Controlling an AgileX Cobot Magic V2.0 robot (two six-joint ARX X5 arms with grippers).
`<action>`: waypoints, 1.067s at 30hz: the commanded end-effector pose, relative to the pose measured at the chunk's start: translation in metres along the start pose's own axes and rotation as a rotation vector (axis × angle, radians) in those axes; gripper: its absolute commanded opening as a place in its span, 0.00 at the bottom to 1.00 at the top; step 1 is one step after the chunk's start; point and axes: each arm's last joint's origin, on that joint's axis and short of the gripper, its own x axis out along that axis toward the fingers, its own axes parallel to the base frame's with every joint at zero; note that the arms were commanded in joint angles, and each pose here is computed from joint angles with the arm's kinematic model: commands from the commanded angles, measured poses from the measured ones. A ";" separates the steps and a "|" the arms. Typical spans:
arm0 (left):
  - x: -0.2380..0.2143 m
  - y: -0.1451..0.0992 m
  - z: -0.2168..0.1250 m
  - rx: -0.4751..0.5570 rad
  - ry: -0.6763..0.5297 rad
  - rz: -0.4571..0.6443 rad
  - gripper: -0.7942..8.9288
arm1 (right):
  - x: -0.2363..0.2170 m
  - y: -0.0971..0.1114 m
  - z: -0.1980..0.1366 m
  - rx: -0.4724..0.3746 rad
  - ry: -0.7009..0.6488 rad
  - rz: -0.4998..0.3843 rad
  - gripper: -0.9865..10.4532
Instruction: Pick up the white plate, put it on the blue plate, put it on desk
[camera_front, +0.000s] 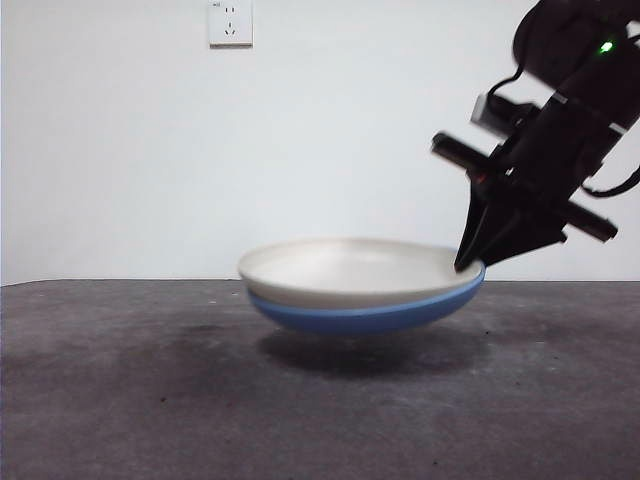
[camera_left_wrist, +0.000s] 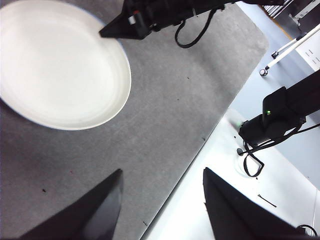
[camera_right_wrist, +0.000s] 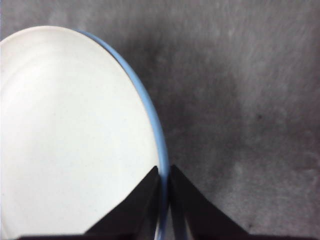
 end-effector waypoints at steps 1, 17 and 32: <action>0.001 -0.001 0.003 0.023 -0.008 -0.008 0.34 | 0.010 0.008 0.010 0.015 -0.026 0.026 0.10; 0.001 -0.001 0.003 0.023 -0.007 -0.008 0.34 | 0.059 0.001 -0.002 0.042 0.092 -0.007 0.10; 0.001 -0.001 0.003 0.024 -0.008 -0.008 0.34 | 0.046 0.007 0.003 0.034 0.059 0.007 0.29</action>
